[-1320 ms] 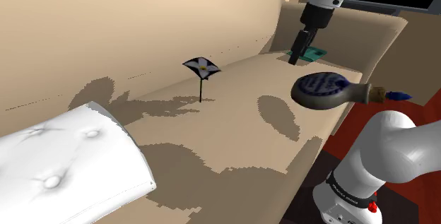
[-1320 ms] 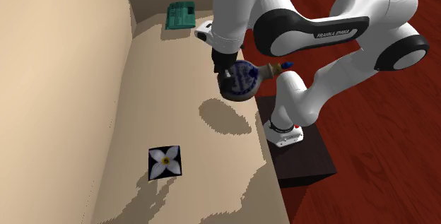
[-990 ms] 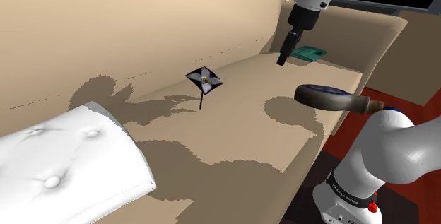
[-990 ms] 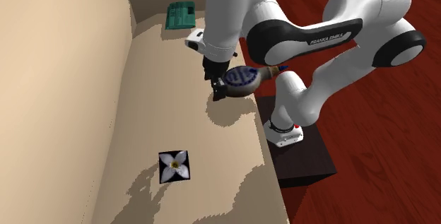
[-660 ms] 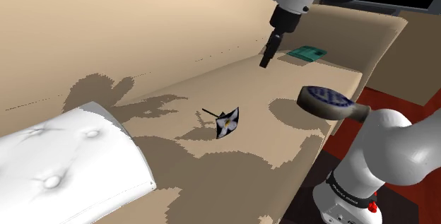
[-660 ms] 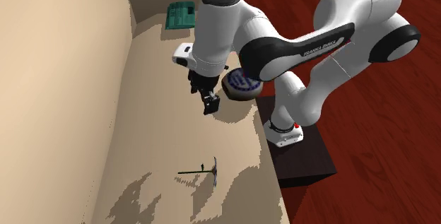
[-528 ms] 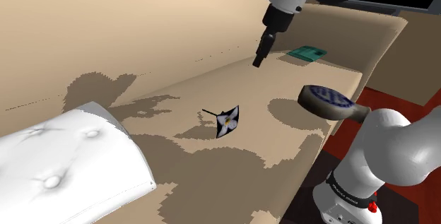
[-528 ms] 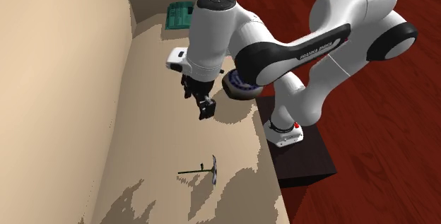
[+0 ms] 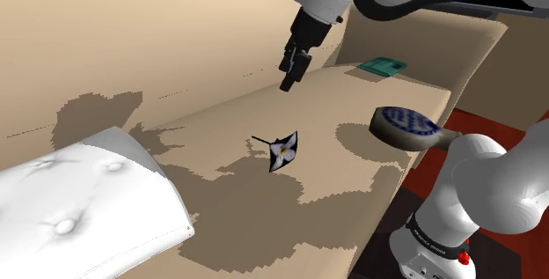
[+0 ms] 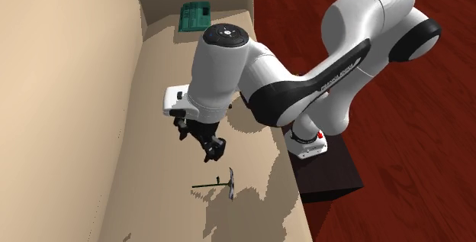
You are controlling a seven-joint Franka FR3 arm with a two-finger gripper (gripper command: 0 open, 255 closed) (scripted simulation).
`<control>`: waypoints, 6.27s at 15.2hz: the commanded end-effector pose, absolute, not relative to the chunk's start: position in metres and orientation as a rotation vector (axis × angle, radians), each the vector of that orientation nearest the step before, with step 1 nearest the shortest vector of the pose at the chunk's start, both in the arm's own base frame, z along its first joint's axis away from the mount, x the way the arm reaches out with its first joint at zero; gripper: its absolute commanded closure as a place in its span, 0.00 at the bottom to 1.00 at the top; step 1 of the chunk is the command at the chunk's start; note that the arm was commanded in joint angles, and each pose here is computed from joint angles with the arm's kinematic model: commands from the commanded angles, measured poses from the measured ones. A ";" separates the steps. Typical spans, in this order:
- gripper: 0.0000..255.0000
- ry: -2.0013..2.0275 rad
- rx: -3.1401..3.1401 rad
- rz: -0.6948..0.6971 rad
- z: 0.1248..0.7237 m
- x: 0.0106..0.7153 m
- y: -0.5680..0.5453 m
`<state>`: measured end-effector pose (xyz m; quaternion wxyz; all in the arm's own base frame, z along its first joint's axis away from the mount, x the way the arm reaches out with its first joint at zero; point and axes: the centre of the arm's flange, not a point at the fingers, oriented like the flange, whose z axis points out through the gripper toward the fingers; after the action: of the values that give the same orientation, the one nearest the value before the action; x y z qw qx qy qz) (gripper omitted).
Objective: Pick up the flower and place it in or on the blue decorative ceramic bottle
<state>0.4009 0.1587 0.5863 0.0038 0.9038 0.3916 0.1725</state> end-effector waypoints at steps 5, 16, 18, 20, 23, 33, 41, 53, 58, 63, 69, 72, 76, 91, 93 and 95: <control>0.00 1.329 2.782 0.581 0.568 0.414 0.183; 0.00 1.329 2.782 0.580 0.550 0.420 0.185; 1.00 1.329 2.782 0.580 0.550 0.420 0.185; 1.00 1.329 2.782 0.580 0.550 0.420 0.185; 1.00 1.329 2.782 0.580 0.550 0.420 0.185; 0.00 1.669 2.612 0.440 0.524 0.364 0.209; 0.00 1.875 2.478 0.345 0.487 0.329 0.218; 0.00 1.875 2.478 0.345 0.469 0.332 0.220; 1.00 1.875 2.478 0.345 0.469 0.332 0.220; 1.00 1.875 2.478 0.345 0.469 0.332 0.220; 1.00 1.875 2.478 0.345 0.501 0.332 0.220; 1.00 1.875 2.478 0.345 0.516 0.332 0.220; 1.00 1.875 2.478 0.345 0.538 0.332 0.220; 1.00 1.875 2.478 0.345 0.617 0.332 0.220; 1.00 1.875 2.478 0.345 0.627 0.332 0.220; 1.00 1.875 2.478 0.345 0.629 0.325 0.209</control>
<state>0.3296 0.2154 0.6260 0.0077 0.7926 0.5996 0.1104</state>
